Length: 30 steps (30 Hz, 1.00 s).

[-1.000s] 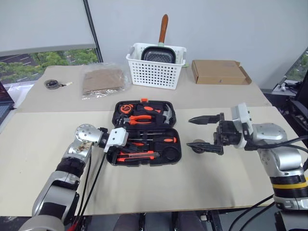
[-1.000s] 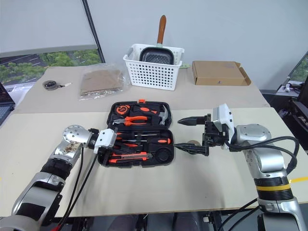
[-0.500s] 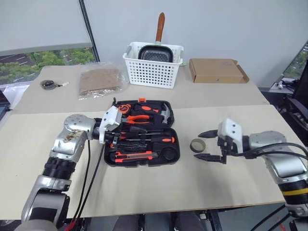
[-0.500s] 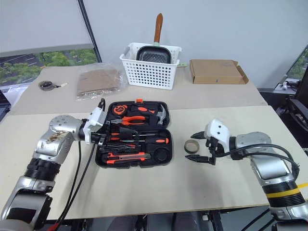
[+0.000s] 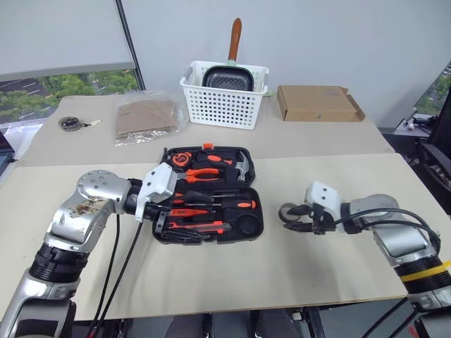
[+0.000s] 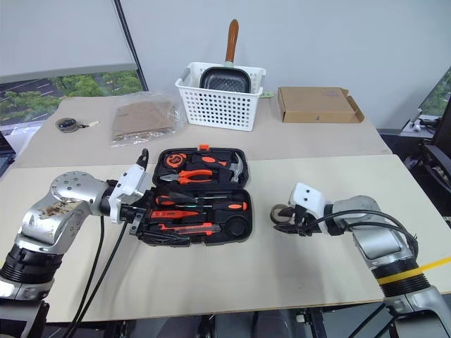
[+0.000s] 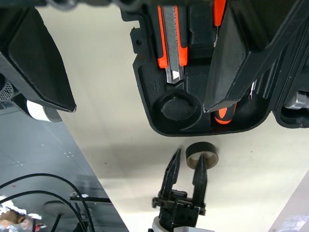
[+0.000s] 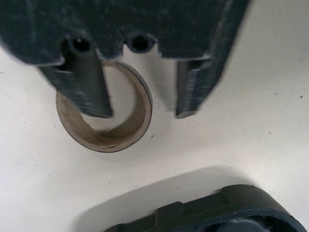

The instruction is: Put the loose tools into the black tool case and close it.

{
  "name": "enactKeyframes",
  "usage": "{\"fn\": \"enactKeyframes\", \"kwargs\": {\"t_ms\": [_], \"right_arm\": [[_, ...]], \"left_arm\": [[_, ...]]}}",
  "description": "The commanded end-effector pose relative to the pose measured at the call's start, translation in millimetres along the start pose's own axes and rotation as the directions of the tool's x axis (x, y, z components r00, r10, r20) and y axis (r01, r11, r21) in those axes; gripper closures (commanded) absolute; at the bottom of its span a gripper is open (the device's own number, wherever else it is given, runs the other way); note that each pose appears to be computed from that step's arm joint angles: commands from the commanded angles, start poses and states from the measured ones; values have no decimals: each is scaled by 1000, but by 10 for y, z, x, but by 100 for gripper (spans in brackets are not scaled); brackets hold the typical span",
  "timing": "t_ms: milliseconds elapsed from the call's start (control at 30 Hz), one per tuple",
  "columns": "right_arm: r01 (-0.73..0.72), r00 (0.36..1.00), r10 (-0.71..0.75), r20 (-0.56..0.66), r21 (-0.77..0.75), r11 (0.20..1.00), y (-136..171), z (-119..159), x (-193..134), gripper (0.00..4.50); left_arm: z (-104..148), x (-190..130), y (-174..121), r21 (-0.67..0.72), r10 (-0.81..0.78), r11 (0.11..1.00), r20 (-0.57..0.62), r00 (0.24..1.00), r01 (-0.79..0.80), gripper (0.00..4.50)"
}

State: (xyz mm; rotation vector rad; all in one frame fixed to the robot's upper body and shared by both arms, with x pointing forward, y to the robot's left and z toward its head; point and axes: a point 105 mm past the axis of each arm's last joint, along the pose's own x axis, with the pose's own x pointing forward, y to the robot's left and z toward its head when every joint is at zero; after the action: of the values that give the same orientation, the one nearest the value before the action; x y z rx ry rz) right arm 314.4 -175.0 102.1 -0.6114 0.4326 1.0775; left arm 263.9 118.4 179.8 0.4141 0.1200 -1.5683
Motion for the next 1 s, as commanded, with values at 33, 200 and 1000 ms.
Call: {"fn": "enactKeyframes", "kwargs": {"t_ms": [33,200,1000], "right_arm": [[23,999,-21,31,-57,998,-71,132,-28,380],[20,998,-16,52,-81,997,-79,215,-29,444],[-300,935,335,115,-246,922,643,880,341,444]], "left_arm": [[84,-71,-44,27,21,999,14,1000,-22,0],[48,-91,-61,16,30,999,16,999,-31,0],[-280,-409,-293,-103,192,975,-43,981,-195,0]]}}
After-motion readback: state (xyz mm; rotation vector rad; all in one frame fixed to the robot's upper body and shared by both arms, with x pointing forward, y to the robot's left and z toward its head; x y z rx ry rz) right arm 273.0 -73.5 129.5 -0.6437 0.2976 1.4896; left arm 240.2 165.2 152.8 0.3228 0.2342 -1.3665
